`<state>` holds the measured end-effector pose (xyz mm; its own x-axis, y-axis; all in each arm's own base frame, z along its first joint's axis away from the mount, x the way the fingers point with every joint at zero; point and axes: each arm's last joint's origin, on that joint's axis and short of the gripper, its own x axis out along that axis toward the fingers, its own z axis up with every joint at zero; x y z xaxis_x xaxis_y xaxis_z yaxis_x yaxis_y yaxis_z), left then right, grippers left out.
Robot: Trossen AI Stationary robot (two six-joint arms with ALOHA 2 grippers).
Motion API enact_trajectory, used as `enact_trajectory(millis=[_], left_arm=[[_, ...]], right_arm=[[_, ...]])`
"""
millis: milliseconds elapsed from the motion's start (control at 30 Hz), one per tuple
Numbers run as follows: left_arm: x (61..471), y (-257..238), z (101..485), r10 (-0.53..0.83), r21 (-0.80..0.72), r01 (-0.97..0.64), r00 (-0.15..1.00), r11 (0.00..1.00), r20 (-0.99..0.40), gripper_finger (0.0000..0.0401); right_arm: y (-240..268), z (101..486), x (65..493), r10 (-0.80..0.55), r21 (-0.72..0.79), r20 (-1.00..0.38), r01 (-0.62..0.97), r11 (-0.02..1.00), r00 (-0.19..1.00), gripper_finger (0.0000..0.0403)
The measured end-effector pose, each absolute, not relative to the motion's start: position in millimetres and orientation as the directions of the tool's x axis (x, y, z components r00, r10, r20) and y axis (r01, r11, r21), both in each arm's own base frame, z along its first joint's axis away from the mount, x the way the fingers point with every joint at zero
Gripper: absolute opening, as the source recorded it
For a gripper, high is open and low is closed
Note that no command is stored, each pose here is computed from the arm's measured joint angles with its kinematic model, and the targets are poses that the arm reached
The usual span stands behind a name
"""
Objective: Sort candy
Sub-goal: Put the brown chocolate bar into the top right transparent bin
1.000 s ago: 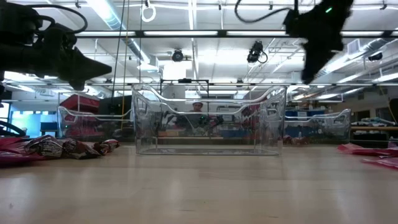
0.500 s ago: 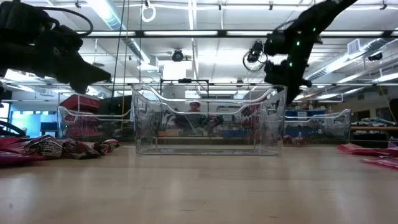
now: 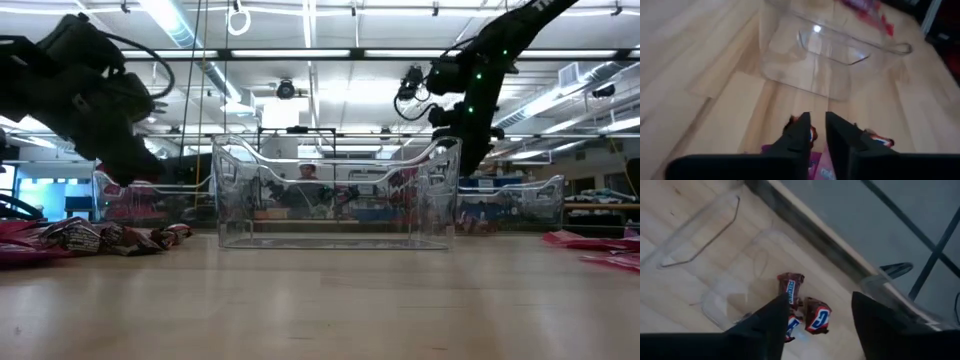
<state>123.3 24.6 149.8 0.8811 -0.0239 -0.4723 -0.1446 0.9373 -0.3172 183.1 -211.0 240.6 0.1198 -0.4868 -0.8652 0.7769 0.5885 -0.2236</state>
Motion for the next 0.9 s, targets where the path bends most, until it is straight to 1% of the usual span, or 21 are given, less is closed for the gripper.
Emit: enact_trajectory(millis=[167, 267, 367, 467, 567, 767, 900], left_arm=[[136.0, 20.7, 144.2, -0.033, -0.353, -0.167, 0.868, 0.921, -0.495, 0.0135], [140.7, 18.2, 138.2, -0.047, -0.375, -0.185, 0.845, 0.908, -0.532, 0.0163], [144.8, 17.9, 131.6, -0.019, -0.359, -0.228, 0.821, 0.905, -0.570, 0.0184], [149.7, 18.6, 127.2, -0.005, -0.349, -0.244, 0.814, 0.905, -0.581, 0.0198], [155.4, 19.3, 124.4, -0.008, -0.381, -0.258, 0.819, 0.888, -0.573, 0.0207], [160.5, 20.3, 110.4, -0.006, -0.421, -0.338, 0.774, 0.842, -0.633, 0.0223], [165.5, 21.2, 104.3, -0.003, -0.423, -0.347, 0.770, 0.837, -0.639, 0.0231]], right_arm=[[-203.5, 258.2, 176.3, -0.531, -0.218, -0.833, 0.787, 0.577, 0.159, 0.0242], [-199.3, 266.8, 172.7, -0.552, -0.216, -0.815, 0.789, 0.575, 0.179, 0.0255], [-196.5, 272.6, 170.0, -0.566, -0.215, -0.801, 0.791, 0.573, 0.192, 0.0259], [-195.2, 277.0, 168.8, -0.582, -0.212, -0.786, 0.795, 0.568, 0.207, 0.0256], [-194.3, 278.9, 168.1, -0.588, -0.211, -0.780, 0.796, 0.567, 0.212, 0.0251], [-194.0, 279.6, 167.8, -0.590, -0.210, -0.779, 0.797, 0.566, 0.214, 0.0244], [-194.4, 280.0, 168.2, -0.594, -0.209, -0.775, 0.798, 0.565, 0.218, 0.0246]])
